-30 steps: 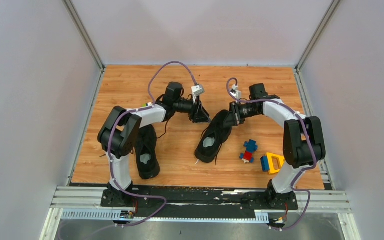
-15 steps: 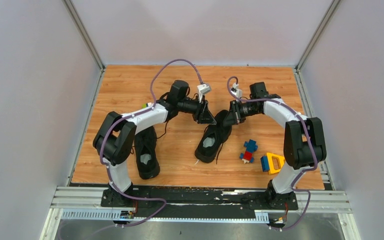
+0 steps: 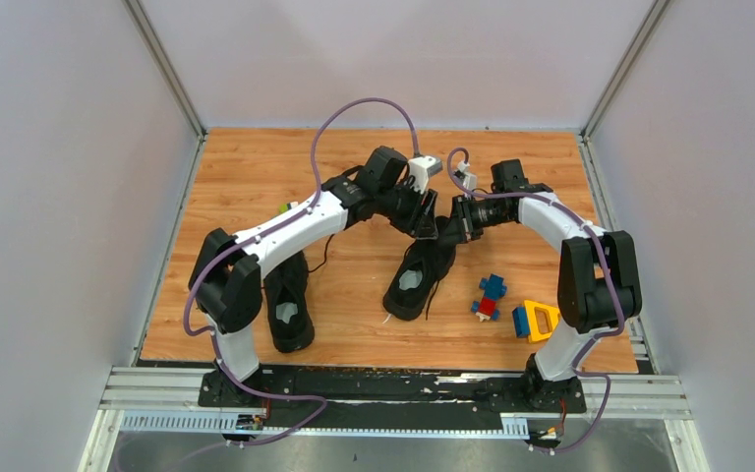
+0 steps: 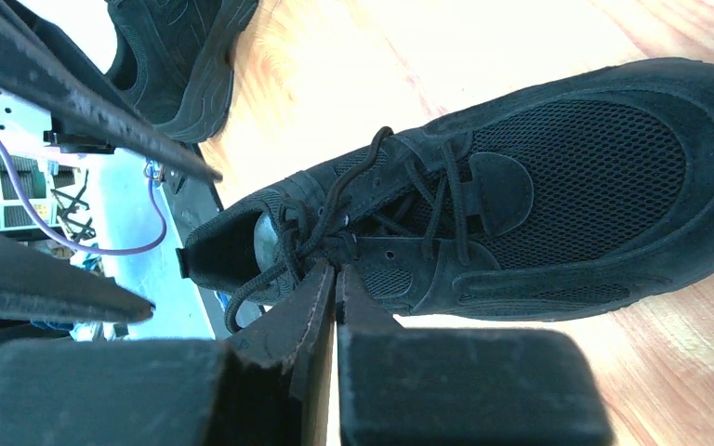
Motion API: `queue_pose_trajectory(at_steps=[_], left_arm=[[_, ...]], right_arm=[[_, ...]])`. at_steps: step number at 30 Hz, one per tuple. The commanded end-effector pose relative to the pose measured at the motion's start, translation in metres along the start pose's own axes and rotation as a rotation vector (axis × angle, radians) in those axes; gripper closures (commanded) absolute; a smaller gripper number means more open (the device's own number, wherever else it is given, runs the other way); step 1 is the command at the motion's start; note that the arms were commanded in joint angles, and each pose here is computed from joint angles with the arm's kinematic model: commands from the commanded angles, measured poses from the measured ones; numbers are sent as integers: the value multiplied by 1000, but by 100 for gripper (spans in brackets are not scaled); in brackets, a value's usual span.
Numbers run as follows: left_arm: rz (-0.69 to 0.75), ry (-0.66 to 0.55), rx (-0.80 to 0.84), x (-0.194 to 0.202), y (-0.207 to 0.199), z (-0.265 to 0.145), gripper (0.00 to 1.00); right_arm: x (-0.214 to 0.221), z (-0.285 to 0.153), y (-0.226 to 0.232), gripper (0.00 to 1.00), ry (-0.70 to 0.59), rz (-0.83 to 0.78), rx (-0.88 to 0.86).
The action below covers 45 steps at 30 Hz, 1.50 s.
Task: Tie the shoes
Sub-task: Cross the shoelace with the shoelace, then tie the shoelace on the shoe.
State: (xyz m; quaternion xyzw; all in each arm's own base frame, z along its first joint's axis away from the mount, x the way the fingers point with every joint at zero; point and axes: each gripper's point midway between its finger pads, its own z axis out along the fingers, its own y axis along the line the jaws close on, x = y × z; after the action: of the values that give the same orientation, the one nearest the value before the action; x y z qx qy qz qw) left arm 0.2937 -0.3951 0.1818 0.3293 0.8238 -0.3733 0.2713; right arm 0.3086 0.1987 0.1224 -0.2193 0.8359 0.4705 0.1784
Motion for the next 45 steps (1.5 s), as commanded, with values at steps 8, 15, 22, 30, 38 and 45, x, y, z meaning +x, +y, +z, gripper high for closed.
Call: queue_pose_trajectory(at_steps=[8, 15, 22, 30, 38, 45], left_arm=[[-52, 41, -87, -1, -1, -6, 43], [-92, 32, -56, -4, -2, 9, 46], [-125, 14, -54, -8, -1, 16, 56], [-137, 30, -23, -5, -6, 18, 62], [-158, 28, -10, -3, -11, 17, 53], [-184, 60, -12, 5, -7, 28, 64]], right_arm=[[-21, -6, 10, 100, -39, -39, -1], [-19, -7, 9, 100, -38, -36, 8], [-19, -7, 9, 100, -38, -32, 8], [-19, -6, 8, 100, -37, -29, 13], [-20, -6, 7, 100, -37, -25, 14], [-22, -7, 5, 100, -43, -18, 28]])
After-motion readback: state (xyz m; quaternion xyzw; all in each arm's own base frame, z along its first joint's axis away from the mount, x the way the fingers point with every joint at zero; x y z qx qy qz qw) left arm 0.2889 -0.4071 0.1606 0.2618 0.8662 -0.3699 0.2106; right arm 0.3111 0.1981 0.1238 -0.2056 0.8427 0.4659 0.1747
